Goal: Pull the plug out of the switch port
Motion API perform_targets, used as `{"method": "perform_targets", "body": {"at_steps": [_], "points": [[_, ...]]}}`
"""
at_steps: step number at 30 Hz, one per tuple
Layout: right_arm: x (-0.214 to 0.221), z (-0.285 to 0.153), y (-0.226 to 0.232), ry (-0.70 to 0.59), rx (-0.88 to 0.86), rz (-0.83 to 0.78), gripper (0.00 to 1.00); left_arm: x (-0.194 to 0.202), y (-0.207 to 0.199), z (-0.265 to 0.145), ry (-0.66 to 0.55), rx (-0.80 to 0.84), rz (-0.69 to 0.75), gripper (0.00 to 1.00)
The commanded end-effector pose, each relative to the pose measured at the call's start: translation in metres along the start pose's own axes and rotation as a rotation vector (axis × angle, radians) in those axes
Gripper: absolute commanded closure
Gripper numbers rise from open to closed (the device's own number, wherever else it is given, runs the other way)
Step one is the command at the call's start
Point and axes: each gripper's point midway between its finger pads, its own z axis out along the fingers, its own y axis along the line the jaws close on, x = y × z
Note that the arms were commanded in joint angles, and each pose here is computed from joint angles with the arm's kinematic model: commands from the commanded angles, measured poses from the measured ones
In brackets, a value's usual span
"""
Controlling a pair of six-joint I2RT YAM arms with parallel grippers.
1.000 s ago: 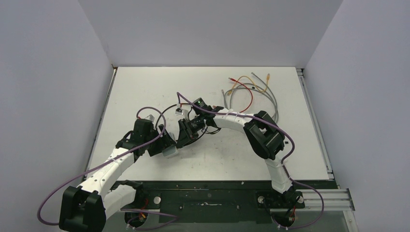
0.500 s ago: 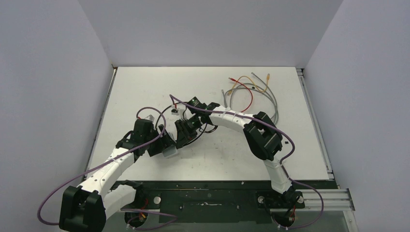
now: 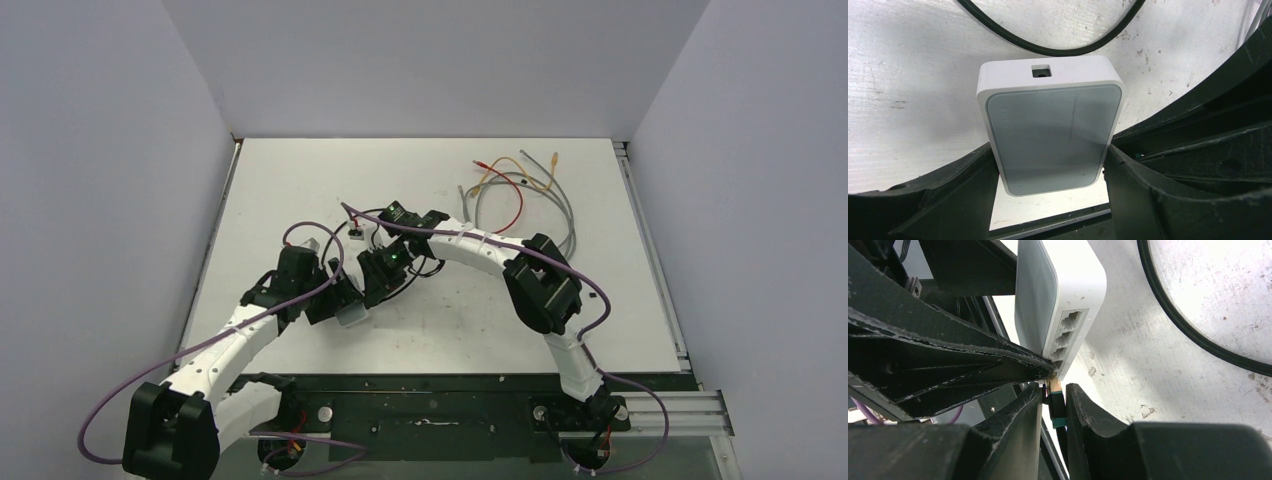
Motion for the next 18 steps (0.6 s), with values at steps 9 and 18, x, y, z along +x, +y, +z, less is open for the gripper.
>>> {"method": "perform_targets", "body": {"at_steps": [9,18], "points": [[0.003,-0.010,-0.019,-0.013,0.077,-0.004,0.95,-0.027,-0.005,-0.011,-0.089,-0.035,0.007,1.00],[0.000,-0.023,-0.021,-0.042,0.048,0.012,0.95,-0.029,0.002,-0.017,-0.109,-0.072,0.012,1.00]]}}
